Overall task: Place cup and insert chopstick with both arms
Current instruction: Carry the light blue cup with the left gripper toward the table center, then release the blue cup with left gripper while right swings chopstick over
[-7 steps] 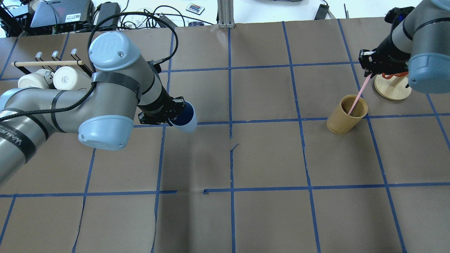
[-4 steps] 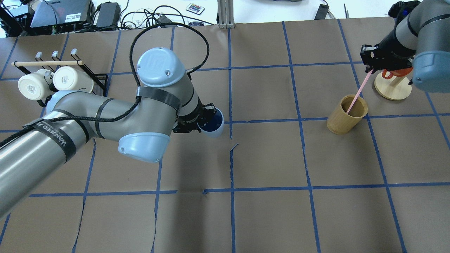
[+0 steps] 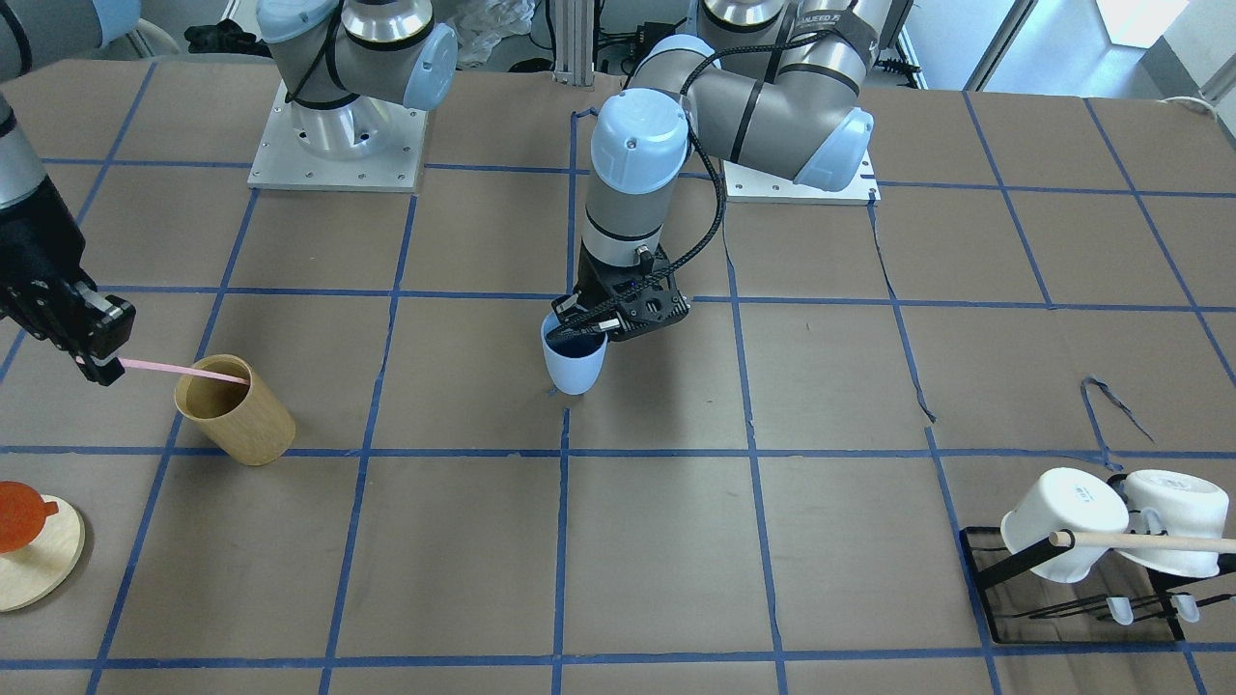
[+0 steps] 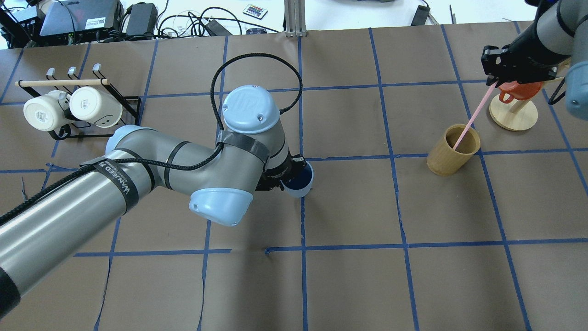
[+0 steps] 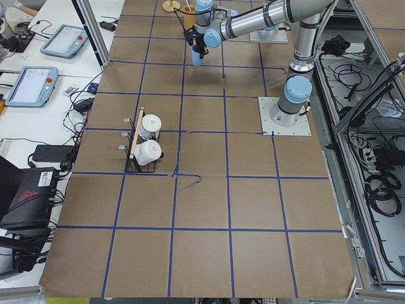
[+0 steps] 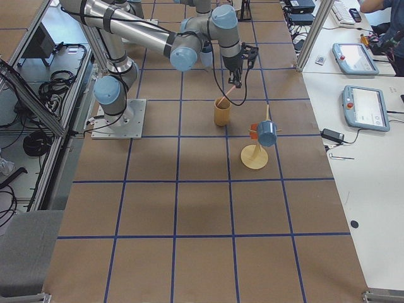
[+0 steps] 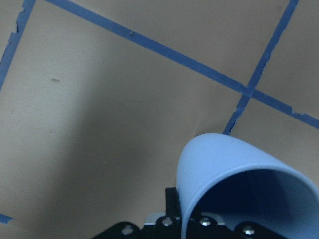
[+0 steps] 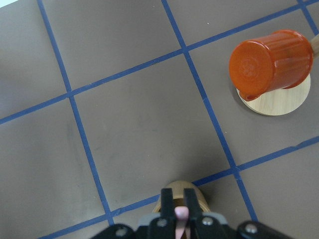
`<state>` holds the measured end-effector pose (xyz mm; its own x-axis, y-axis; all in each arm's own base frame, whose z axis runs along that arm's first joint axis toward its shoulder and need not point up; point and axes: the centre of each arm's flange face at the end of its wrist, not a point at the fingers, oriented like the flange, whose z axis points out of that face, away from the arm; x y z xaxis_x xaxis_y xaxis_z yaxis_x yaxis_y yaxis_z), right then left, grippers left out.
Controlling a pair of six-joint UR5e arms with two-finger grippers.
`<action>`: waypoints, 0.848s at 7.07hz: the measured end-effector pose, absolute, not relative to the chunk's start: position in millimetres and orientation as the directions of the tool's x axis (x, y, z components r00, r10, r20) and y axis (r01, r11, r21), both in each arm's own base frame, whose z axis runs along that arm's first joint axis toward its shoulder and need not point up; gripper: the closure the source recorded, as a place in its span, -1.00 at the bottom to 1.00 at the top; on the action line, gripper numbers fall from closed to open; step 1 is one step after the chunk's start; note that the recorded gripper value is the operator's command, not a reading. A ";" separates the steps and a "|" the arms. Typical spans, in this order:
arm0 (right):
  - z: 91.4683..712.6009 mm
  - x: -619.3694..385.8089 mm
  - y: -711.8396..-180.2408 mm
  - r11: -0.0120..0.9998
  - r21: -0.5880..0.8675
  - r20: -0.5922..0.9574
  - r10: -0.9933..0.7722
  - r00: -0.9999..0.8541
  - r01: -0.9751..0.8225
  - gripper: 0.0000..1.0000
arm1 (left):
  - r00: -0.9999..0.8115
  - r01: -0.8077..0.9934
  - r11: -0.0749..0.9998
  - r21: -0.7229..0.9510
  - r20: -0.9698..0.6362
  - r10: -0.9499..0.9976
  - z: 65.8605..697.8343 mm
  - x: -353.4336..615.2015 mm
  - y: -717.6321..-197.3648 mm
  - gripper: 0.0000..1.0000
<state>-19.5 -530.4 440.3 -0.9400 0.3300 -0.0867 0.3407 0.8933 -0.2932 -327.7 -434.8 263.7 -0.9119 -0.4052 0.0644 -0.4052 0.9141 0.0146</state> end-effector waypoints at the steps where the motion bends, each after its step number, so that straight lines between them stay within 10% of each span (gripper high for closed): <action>1: 463.5 -18.1 -530.1 0.891 -0.306 -0.085 0.325 -0.942 0.336 1.00 | -0.915 -0.399 0.917 0.020 0.058 -0.399 259.6 -332.6 -431.4 0.21; 4: 547.5 -7.3 -531.3 0.897 -0.310 -0.086 0.303 -0.949 0.314 1.00 | -0.918 -0.392 0.920 0.024 0.052 -0.393 255.5 -336.2 -429.2 -0.62; 6: 562.7 47.6 -532.4 0.903 -0.321 -0.107 0.266 -0.958 0.286 1.00 | -0.920 -0.381 0.923 -0.044 0.114 -0.375 300.9 -326.3 -441.5 -0.78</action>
<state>47.6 -532.4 562.7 -0.9581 0.2659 -0.1067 0.2863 0.9028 -0.3209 -326.3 -441.5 300.9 -0.9202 -0.3746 0.1136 -0.3813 0.9234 -0.0437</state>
